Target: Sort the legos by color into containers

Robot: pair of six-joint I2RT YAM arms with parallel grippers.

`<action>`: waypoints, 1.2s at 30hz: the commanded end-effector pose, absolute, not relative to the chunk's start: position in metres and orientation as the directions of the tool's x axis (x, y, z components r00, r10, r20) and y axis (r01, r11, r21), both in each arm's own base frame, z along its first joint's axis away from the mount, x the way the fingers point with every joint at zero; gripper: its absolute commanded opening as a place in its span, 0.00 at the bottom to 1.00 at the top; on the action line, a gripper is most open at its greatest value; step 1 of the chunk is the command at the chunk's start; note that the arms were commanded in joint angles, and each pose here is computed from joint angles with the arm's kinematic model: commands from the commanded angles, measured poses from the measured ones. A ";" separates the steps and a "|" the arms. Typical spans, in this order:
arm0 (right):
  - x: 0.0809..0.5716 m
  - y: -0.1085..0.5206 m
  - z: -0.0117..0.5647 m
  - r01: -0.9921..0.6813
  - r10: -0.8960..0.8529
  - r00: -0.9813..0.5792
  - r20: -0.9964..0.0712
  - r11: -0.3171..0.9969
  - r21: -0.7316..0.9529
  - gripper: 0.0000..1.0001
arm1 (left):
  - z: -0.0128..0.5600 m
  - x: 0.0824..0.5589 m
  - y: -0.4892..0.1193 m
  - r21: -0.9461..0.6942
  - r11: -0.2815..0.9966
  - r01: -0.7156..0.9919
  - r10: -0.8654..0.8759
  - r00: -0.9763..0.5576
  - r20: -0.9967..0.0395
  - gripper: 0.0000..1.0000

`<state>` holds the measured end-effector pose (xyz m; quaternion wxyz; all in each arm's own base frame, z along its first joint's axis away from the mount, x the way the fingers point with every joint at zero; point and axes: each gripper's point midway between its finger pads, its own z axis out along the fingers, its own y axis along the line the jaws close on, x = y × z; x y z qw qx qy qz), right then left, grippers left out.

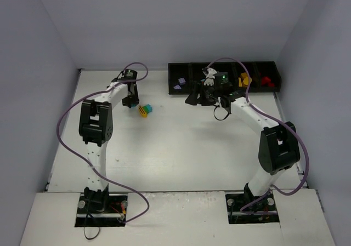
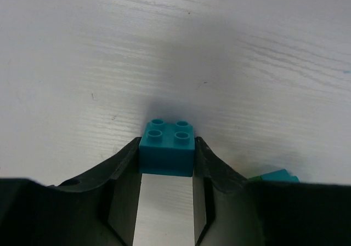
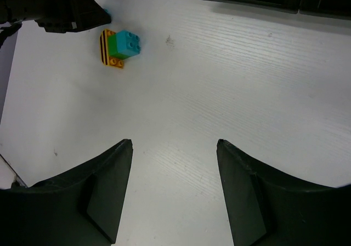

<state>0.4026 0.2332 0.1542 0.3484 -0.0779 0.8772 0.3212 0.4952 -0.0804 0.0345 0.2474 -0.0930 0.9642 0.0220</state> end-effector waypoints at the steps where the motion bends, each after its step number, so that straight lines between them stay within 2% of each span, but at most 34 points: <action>1: 0.400 0.244 0.201 -0.469 0.081 -0.667 -0.741 0.727 0.502 0.59 | 0.113 0.515 -0.087 -0.104 0.983 -0.149 -0.181 -0.758 -0.627 0.02; 4: 0.398 0.252 0.213 -0.512 0.067 -0.654 -0.754 0.694 0.506 0.59 | 0.156 0.512 -0.109 -0.237 0.969 -0.065 -0.214 -0.699 -0.683 0.02; 5: 0.395 0.256 0.216 -0.528 0.059 -0.648 -0.759 0.684 0.504 0.59 | 0.158 0.503 -0.124 -0.314 0.949 -0.022 -0.236 -0.710 -0.664 0.02; 7: 0.391 0.265 0.229 -0.572 0.045 -0.632 -0.774 0.648 0.504 0.59 | 0.202 0.501 -0.143 -0.412 0.906 0.092 -0.264 -0.639 -0.723 0.02; 8: 0.391 0.267 0.233 -0.580 0.046 -0.630 -0.775 0.636 0.509 0.60 | 0.198 0.492 -0.152 -0.452 0.884 0.119 -0.275 -0.651 -0.707 0.02; 9: 0.391 0.270 0.241 -0.594 0.049 -0.624 -0.780 0.619 0.514 0.59 | 0.219 0.481 -0.166 -0.502 0.840 0.207 -0.270 -0.642 -0.718 0.02; 12: 0.386 0.280 0.257 -0.625 0.053 -0.633 -0.772 0.553 0.550 0.59 | 0.239 0.459 -0.188 -0.504 0.748 0.431 -0.196 -0.582 -0.789 0.02; 14: 0.383 0.287 0.274 -0.637 0.069 -0.645 -0.762 0.503 0.584 0.59 | 0.256 0.453 -0.194 -0.402 0.711 0.578 -0.120 -0.463 -0.878 0.02; 20: 0.376 0.305 0.298 -0.635 0.079 -0.695 -0.715 0.400 0.661 0.63 | 0.252 0.422 -0.206 -0.241 0.592 0.769 0.061 -0.341 -0.938 0.02; 24: 0.374 0.312 0.294 -0.603 0.077 -0.737 -0.672 0.376 0.704 0.65 | 0.250 0.411 -0.207 -0.128 0.557 0.821 0.184 -0.272 -0.945 0.02; 32: 0.375 0.325 0.280 -0.546 0.058 -0.800 -0.597 0.342 0.765 0.65 | 0.261 0.394 -0.226 0.163 0.443 0.881 0.359 -0.008 -0.933 0.02; 36: 0.372 0.333 0.280 -0.547 0.044 -0.806 -0.590 0.325 0.771 0.64 | 0.271 0.385 -0.239 0.248 0.415 0.875 0.369 0.087 -0.925 0.02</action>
